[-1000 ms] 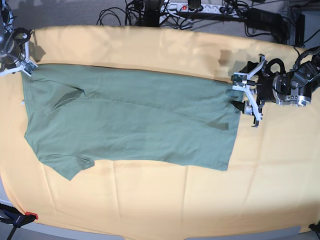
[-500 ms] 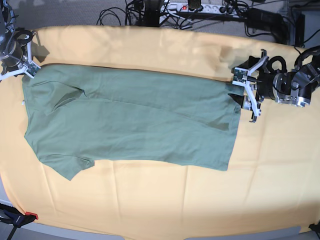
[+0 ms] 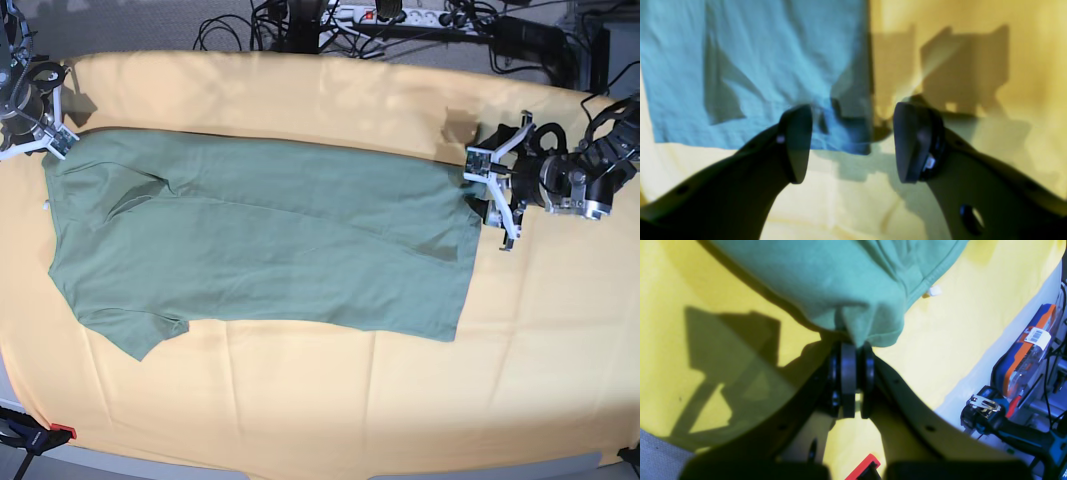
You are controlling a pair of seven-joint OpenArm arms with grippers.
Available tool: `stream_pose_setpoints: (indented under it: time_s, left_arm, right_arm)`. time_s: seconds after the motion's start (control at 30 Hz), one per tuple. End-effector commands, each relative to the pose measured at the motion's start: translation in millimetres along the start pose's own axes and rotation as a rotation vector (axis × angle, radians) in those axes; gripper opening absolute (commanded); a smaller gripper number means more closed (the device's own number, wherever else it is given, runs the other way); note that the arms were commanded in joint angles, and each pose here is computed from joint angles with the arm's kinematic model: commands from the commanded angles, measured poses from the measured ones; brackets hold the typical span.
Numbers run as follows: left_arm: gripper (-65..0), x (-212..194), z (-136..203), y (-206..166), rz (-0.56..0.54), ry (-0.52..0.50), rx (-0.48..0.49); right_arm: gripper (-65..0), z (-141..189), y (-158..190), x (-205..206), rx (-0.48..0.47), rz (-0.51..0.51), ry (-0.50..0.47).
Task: Fold the T-shirt properly
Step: 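Adjust both grippers' hold on the shirt edge and pull it taut, then pull the shirt edge further with both grippers, then release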
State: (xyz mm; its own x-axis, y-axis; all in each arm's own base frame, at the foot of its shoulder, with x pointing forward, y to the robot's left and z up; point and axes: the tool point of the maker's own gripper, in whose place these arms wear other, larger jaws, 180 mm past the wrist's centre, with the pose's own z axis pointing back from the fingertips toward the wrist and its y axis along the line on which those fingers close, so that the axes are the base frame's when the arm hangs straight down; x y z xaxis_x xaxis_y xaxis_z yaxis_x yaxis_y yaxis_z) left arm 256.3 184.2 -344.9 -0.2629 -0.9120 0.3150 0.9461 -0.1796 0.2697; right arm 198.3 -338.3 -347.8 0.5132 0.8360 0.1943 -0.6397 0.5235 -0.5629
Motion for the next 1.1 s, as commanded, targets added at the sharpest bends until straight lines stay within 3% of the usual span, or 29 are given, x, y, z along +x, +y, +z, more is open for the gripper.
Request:
stream_pose_setpoints:
  time_s: [0.0,0.27,0.4,0.5,0.9,1.07]
  left_arm:
    - [-26.0,-3.0,5.8,11.6,0.001,0.004,0.033]
    - [-27.8,-5.3,-1.0,14.1,0.012,0.007,0.034]
    - [-45.2,-6.3,-1.0,14.2,0.006,0.013,0.035]
    - [-65.0,-10.8,-0.2,16.6,-0.017,0.039,0.044]
    - [-65.0,8.9,35.7,51.0,-0.017,-0.022,0.129]
    - [-65.0,9.4,31.6,43.0,0.007,-0.031,0.107]
  right_arm:
    - [-65.0,3.3,-12.9,4.4,-0.034,0.013,-0.012]
    - [-65.0,3.3,-12.9,4.4,-0.034,0.013,-0.012]
    - [-65.0,3.3,-13.0,4.4,-0.034,0.013,-0.012]
    - [-65.0,3.3,-13.0,4.4,-0.034,0.013,-0.012]
    - [-65.0,3.3,-12.1,-0.5,-0.029,0.016,0.015]
    - [-65.0,4.3,11.3,3.7,0.103,0.047,-0.011]
